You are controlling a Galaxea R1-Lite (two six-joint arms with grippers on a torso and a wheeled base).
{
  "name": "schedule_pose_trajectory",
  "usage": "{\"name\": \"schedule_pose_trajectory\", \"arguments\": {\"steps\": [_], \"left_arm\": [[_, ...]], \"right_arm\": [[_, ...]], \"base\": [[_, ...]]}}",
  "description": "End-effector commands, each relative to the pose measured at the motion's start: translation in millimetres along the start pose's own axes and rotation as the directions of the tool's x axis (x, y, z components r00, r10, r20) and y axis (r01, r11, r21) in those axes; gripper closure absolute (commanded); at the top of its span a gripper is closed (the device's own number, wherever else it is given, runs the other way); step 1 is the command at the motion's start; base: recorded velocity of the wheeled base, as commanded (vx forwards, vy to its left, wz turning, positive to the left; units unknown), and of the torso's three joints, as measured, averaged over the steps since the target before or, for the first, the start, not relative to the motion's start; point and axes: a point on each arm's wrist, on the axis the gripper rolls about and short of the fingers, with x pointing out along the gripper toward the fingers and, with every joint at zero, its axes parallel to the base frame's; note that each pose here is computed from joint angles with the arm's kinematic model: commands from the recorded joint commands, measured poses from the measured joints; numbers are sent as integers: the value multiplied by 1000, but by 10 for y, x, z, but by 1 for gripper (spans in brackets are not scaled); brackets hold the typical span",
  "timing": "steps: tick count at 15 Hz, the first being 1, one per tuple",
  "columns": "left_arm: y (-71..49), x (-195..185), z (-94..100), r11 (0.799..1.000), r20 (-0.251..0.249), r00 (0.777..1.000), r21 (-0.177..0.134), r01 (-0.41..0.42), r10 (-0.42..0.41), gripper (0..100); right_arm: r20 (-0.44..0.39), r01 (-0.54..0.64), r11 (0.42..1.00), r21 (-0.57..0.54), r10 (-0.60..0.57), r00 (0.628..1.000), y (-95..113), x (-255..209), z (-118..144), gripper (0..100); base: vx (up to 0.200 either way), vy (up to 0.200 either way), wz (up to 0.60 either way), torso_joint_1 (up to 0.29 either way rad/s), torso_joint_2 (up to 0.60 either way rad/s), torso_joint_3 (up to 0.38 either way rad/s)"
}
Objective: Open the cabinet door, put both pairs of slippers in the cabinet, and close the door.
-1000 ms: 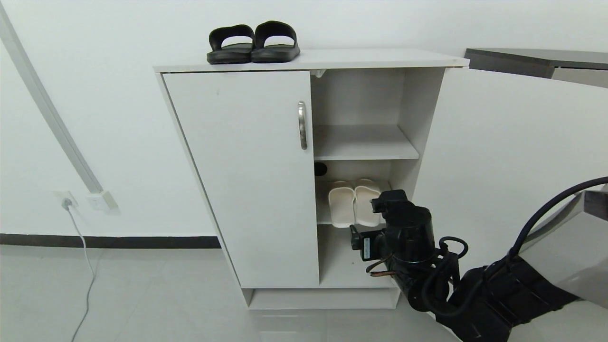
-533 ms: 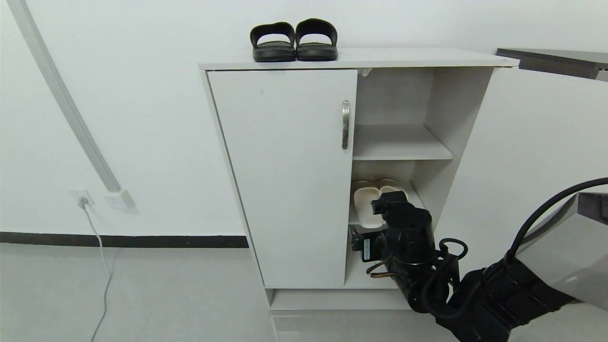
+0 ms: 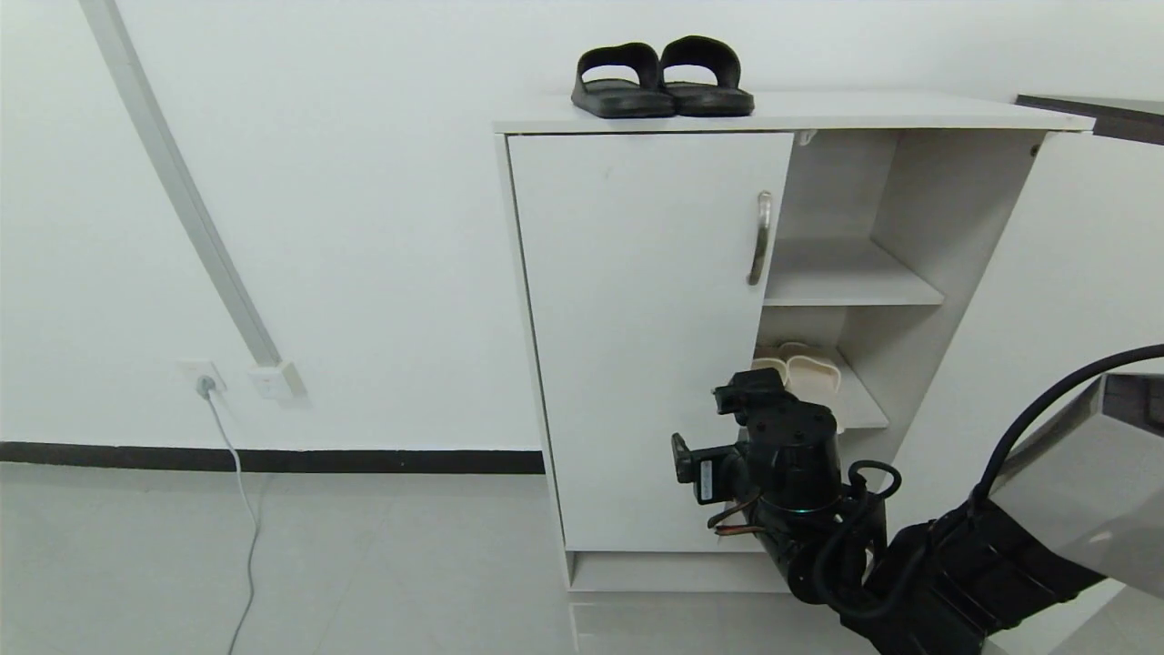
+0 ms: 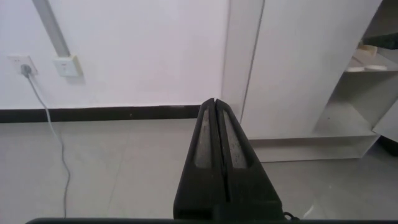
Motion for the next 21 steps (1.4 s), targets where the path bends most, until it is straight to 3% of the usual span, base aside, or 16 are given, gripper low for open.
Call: {"name": "schedule_pose_trajectory", "arguments": {"steps": [1, 4, 14, 21], "left_arm": [[0, 1, -1, 1000, -2, 1000, 0, 0, 0, 100], [0, 1, -1, 1000, -2, 1000, 0, 0, 0, 100], [0, 1, -1, 1000, -2, 1000, 0, 0, 0, 100], [0, 1, -1, 1000, -2, 1000, 1, 0, 0, 100]], "right_arm": [[6, 1, 1000, -12, -1, 1000, -33, -1, -20, 0], [37, 7, 999, -52, -5, 999, -76, 6, -31, 0], [31, 9, 998, -70, -7, 999, -70, 24, -68, 0], [36, 7, 998, -67, -5, 999, -72, 21, -67, 0]], "base": [[0, 0, 0, 0, 0, 0], [0, 0, 0, 0, 0, 0], [0, 0, 0, 0, 0, 0], [0, 0, 0, 20, -323, -325]]}}
